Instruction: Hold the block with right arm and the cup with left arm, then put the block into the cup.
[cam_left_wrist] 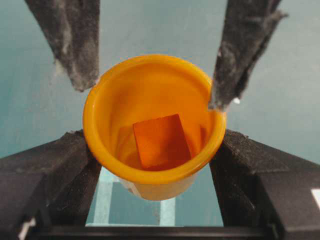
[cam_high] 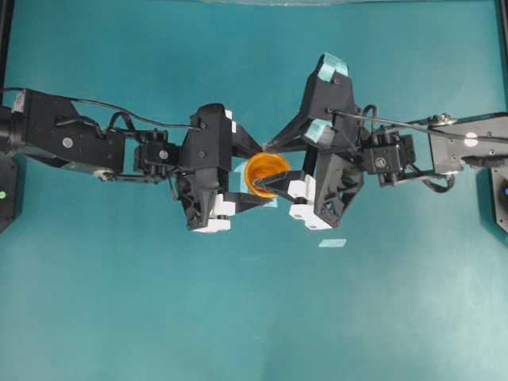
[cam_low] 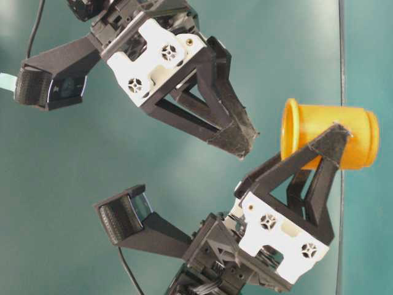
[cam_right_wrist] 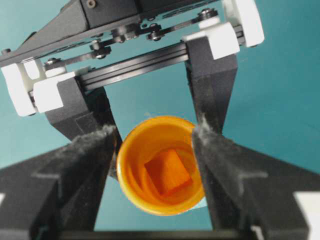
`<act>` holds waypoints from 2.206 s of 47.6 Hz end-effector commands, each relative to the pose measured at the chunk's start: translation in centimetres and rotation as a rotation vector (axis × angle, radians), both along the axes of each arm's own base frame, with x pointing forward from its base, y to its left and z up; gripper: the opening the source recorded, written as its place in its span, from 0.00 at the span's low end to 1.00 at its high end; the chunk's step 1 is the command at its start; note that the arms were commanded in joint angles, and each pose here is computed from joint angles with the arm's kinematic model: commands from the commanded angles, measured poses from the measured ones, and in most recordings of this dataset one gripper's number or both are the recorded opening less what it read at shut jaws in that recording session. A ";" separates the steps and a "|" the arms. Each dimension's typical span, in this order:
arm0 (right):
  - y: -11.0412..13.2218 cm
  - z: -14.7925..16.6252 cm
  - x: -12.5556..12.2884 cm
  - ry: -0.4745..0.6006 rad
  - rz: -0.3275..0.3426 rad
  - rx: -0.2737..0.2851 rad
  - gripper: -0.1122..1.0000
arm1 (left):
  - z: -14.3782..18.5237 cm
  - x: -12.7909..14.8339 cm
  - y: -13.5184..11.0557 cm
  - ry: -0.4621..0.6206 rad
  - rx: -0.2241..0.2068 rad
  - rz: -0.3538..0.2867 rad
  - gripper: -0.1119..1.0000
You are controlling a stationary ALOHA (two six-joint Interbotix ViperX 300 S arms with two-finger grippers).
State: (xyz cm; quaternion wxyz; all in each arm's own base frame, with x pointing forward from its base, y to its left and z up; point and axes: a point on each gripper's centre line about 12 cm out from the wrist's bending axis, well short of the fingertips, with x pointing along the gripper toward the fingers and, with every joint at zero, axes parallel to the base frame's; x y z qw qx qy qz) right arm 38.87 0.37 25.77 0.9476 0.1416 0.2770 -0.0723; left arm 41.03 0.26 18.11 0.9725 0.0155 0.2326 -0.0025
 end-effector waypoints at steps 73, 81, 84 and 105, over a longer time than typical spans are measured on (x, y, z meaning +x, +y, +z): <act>-0.8 2.0 0.4 -0.027 -0.027 -0.012 0.67 | 1.2 0.2 0.1 -0.032 0.003 0.000 0.68; -0.8 2.0 0.4 -0.026 -0.027 -0.014 0.67 | 1.2 0.2 0.1 -0.034 0.003 0.000 0.68; -0.8 2.1 0.4 -0.028 -0.027 -0.014 0.67 | 1.2 0.2 0.0 -0.034 0.003 -0.002 0.68; -1.3 1.4 -0.1 0.043 -0.057 -0.030 0.67 | 1.1 0.1 0.0 -0.032 0.003 -0.002 0.68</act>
